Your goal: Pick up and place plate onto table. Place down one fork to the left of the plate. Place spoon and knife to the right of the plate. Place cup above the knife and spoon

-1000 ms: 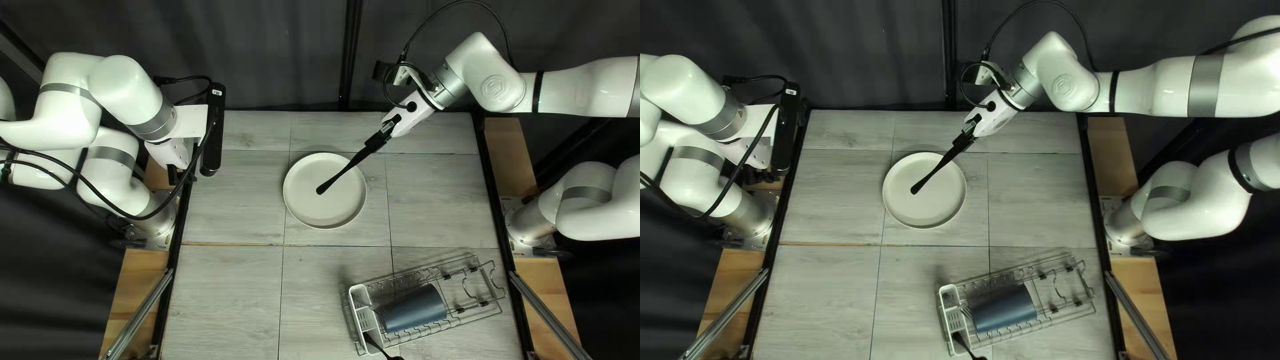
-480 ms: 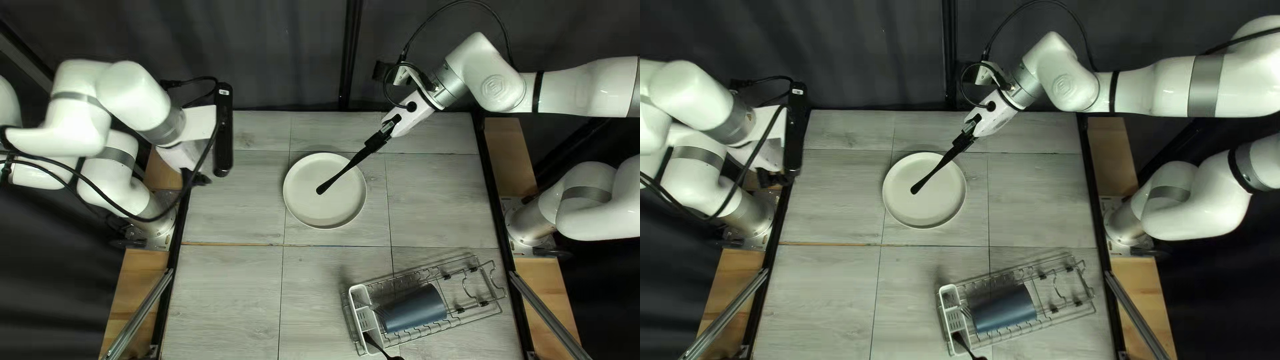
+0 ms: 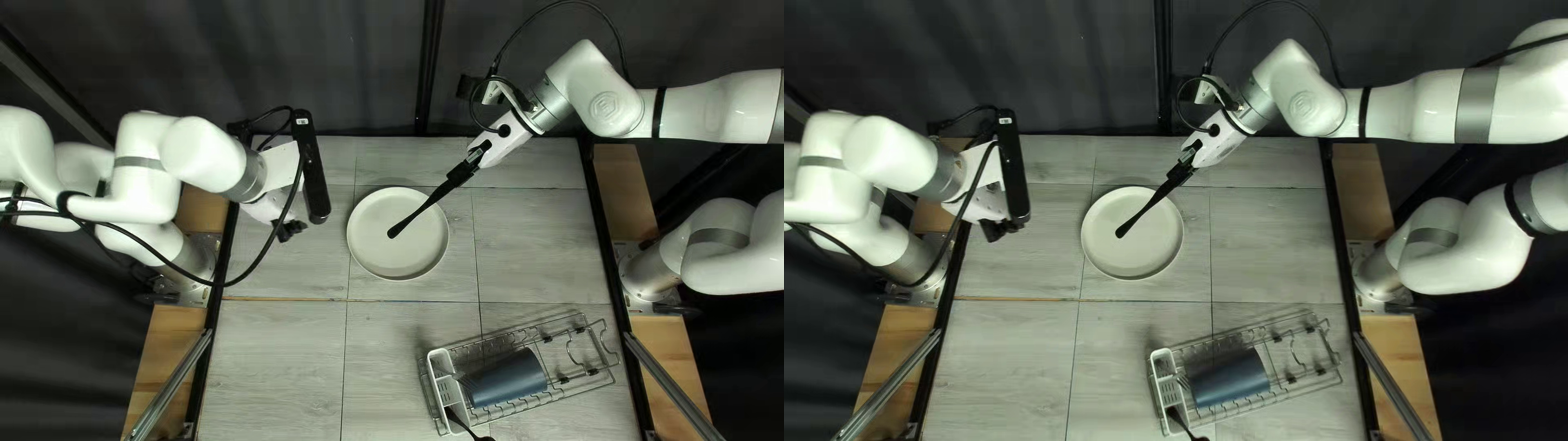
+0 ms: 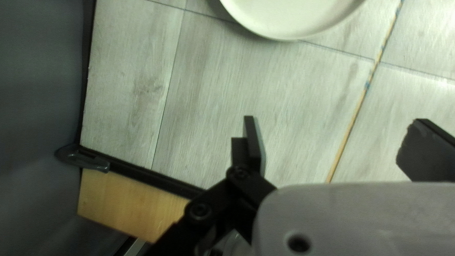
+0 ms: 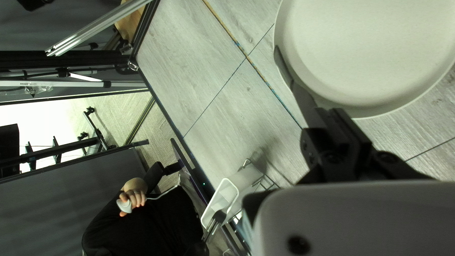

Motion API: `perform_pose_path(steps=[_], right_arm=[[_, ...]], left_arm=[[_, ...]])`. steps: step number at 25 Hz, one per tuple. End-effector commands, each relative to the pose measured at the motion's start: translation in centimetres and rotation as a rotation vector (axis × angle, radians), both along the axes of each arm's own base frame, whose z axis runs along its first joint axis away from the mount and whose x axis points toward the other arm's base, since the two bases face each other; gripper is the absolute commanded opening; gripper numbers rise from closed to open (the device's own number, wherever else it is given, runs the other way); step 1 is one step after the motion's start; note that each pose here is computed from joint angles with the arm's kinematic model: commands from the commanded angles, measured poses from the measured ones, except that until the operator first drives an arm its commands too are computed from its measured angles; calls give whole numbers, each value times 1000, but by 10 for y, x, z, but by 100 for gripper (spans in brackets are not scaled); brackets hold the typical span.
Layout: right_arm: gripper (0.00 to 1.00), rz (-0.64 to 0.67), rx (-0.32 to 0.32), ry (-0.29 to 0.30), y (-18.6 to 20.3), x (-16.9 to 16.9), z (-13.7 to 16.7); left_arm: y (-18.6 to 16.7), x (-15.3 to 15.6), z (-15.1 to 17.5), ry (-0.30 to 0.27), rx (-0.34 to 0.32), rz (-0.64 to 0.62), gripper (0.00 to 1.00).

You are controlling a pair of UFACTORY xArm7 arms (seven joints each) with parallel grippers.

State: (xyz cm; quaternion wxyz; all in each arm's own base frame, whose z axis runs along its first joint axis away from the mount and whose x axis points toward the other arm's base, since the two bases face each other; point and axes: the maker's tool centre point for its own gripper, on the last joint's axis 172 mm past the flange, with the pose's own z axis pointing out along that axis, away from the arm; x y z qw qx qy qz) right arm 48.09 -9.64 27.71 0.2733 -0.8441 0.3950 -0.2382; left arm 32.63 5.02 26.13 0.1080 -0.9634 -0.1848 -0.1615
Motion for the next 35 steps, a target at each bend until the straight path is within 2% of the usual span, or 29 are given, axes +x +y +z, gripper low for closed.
perform_pose_path(steps=[1, 12, 22, 25, 35], right_arm=[[0, 0, 0, 0, 0, 0, 0], [0, 0, 0, 0, 0, 0, 0], [0, 0, 0, 0, 0, 0, 0], [0, 0, 0, 0, 0, 0, 0], [0, 0, 0, 0, 0, 0, 0]], left_arm=[[-5, 17, -22, -57, -4, 58, 100], [-12, 72, -45, -142, -20, 105, 100], [-11, 76, -45, -146, -26, 84, 100], [-14, 93, -52, -143, -10, 86, 100], [-11, 119, -63, -225, 31, 77, 100]])
